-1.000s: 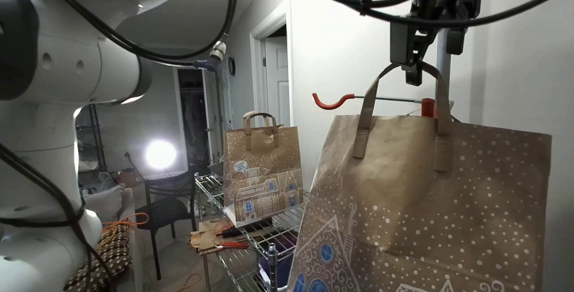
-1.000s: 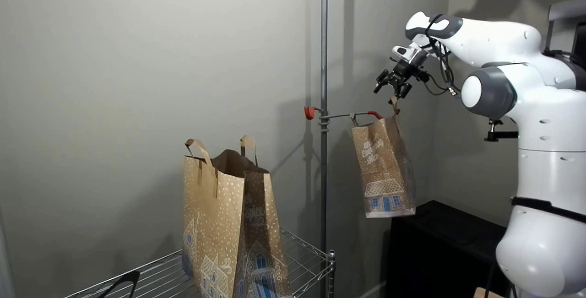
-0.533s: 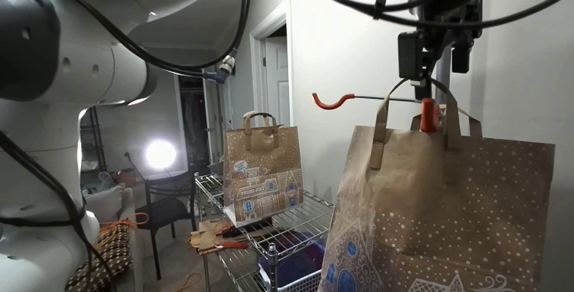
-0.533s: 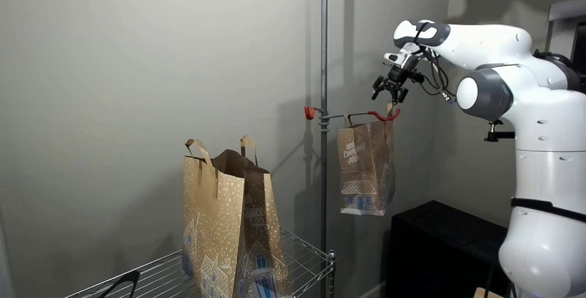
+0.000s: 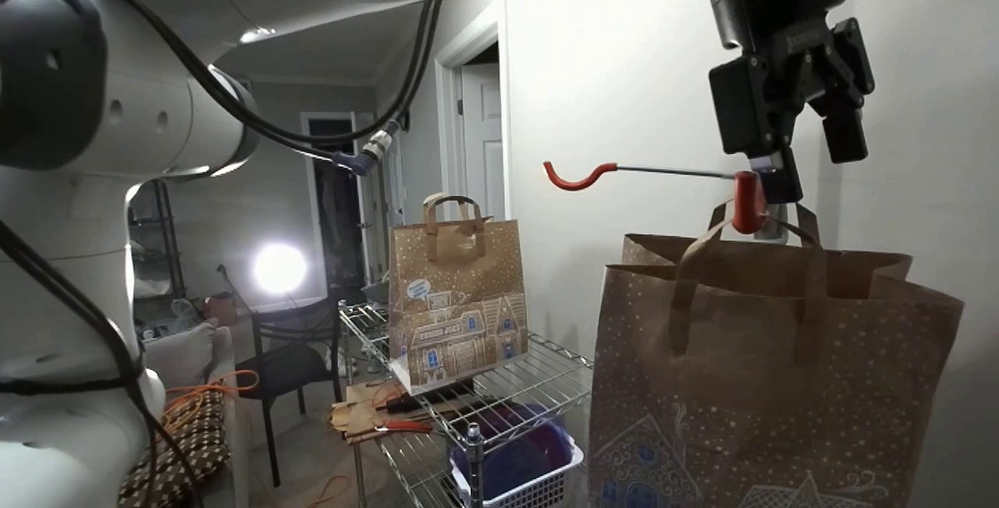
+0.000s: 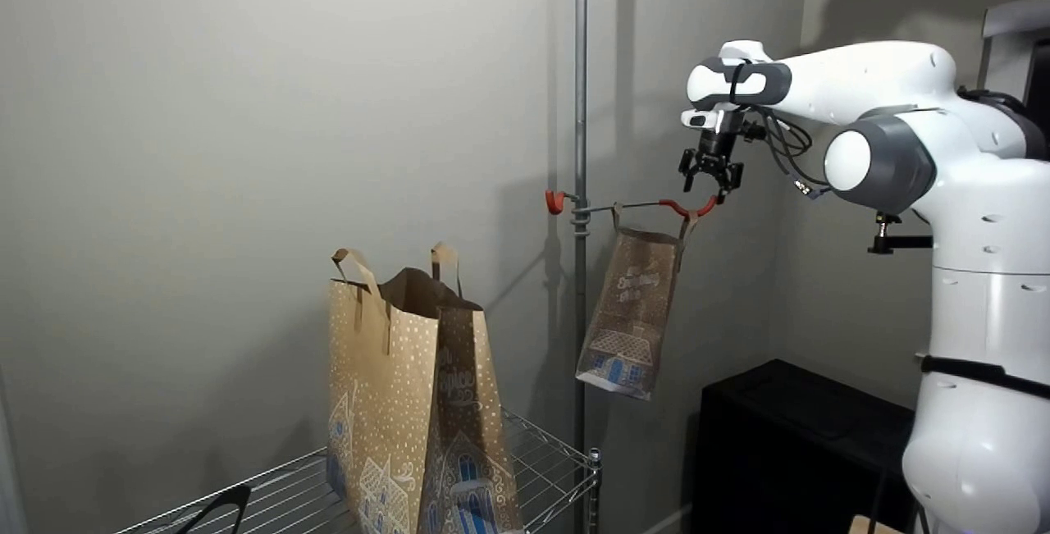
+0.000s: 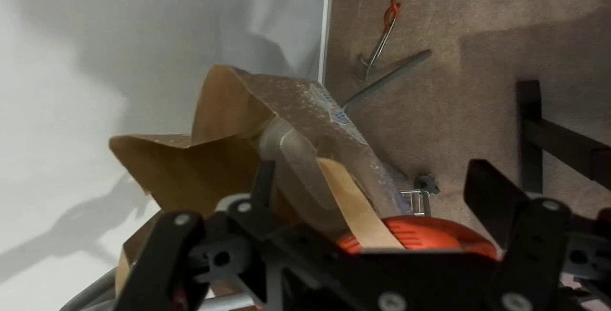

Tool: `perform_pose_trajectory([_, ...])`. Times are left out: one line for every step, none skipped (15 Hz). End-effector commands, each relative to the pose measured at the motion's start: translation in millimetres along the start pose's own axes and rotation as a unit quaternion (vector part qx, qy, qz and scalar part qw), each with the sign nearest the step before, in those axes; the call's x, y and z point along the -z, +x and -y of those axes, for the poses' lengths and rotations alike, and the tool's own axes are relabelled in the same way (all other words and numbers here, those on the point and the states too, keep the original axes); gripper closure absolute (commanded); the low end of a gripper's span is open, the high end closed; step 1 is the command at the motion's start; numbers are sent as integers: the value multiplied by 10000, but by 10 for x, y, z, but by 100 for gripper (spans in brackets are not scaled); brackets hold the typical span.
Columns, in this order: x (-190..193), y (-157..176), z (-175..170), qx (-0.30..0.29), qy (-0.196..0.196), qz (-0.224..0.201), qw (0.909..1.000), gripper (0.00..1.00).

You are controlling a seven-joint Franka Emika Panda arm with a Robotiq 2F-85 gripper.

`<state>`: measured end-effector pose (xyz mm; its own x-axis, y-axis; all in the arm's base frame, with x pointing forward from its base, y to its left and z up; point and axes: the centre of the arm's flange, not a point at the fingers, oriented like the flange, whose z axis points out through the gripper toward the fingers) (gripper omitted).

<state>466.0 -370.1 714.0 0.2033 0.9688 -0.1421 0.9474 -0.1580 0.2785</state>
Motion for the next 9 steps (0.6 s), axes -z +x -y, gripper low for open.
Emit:
perform_pose_trajectory([43, 182, 211, -57, 16, 227, 9997, 0])
perform_pose_trajectory([78, 186, 232, -69, 64, 296, 9995, 0])
perform_pose_trajectory([147, 173, 270, -154, 95, 472, 9987, 0])
perform_pose_trajectory([224, 150, 318, -215, 128, 592, 9979, 0])
perform_pose_trajectory([296, 124, 368, -295, 147, 719, 9969, 0])
perform_pose_trajectory([387, 93, 432, -381, 150, 832, 9957, 0])
perform_pose_trajectory([476, 67, 509, -508, 154, 922, 9943, 0])
perform_pose_trajectory([558, 55, 574, -654, 178, 985, 9928, 0])
perform_pose_trajectory([652, 60, 652, -899, 203, 1026, 9904, 0])
